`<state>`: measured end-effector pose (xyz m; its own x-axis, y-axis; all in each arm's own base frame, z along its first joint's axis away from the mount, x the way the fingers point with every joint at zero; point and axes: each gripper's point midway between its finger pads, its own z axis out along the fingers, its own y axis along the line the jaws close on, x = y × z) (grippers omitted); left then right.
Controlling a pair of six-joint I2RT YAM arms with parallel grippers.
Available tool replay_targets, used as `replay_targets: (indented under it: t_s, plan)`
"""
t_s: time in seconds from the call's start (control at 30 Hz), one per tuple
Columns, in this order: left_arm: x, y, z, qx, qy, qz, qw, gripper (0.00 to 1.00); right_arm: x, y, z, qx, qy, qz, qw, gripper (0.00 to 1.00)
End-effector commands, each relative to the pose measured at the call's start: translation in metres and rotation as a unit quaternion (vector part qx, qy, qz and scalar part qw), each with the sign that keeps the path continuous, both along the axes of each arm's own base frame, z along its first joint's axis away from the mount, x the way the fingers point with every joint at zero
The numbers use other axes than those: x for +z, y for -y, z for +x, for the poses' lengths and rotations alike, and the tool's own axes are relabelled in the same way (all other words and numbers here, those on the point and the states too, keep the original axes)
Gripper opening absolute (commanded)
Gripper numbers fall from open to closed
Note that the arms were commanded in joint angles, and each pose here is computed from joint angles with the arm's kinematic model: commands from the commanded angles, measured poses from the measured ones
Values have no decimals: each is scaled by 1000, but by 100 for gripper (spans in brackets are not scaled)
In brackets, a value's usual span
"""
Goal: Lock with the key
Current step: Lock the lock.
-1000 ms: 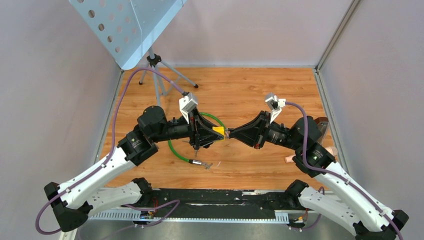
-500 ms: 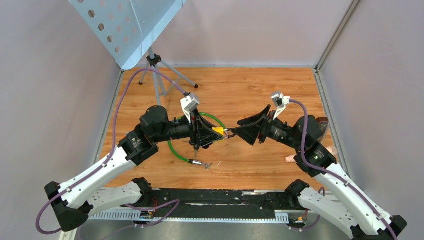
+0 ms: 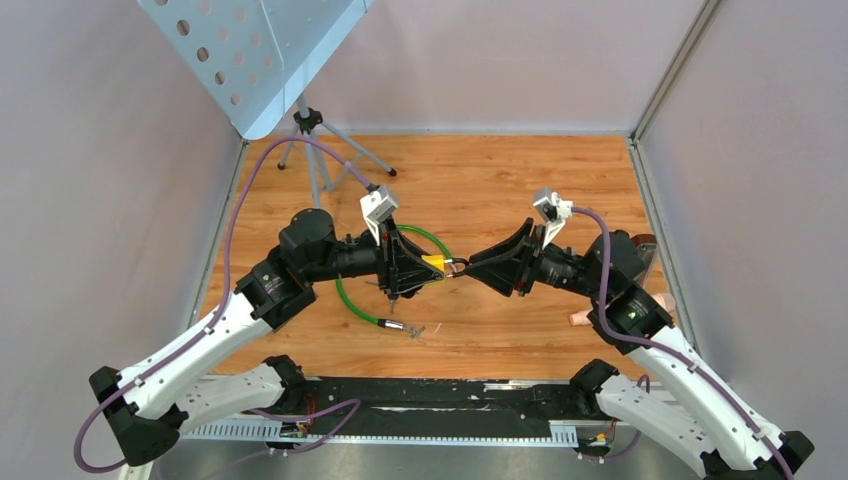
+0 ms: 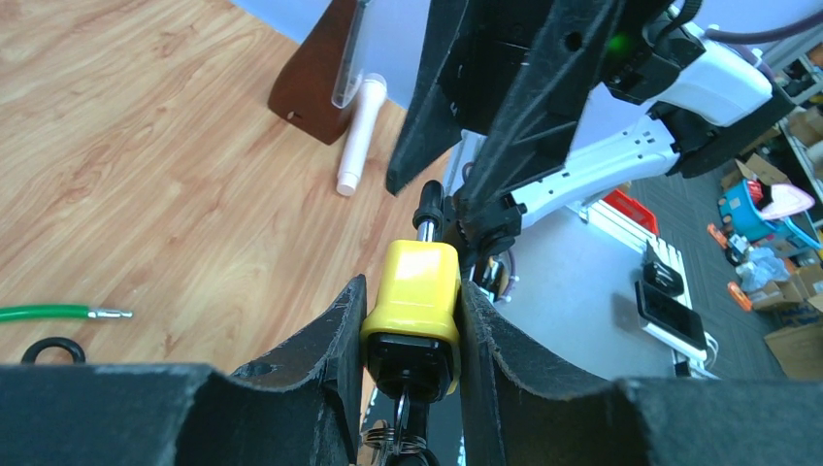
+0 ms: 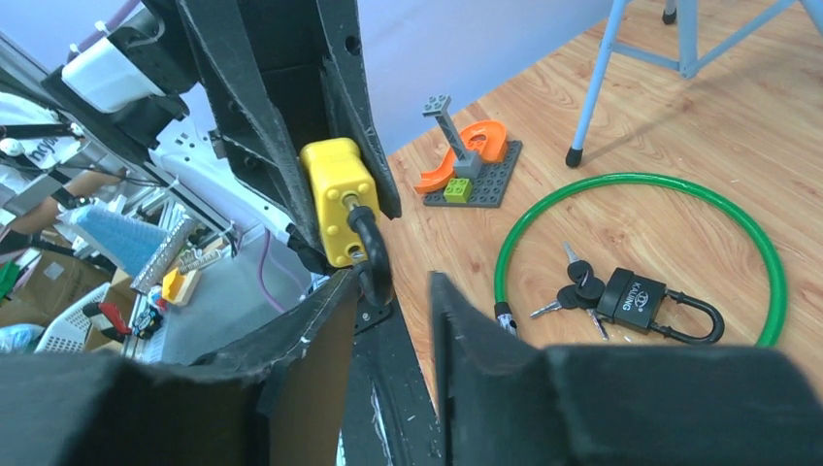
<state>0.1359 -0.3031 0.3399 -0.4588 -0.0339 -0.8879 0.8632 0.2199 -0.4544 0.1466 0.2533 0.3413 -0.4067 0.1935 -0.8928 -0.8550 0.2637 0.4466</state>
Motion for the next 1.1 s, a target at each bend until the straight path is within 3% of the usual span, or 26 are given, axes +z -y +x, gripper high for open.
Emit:
replay_targets:
  t_s: [0.0,0.23,0.47,1.07]
  plan:
    - [50,0,-12,-35,60,-60,996,0,5,-4,-3,25,32,0,999,30]
    - [49,5,-15,-55,55,-63,995,0,10,-9,-3,39,45,12,998,1]
    - [41,14,-8,-56,51,-62,995,0,18,-14,-19,87,26,43,995,0]
    - [22,33,9,-55,43,-64,996,0,7,-37,-16,115,-59,61,990,0]
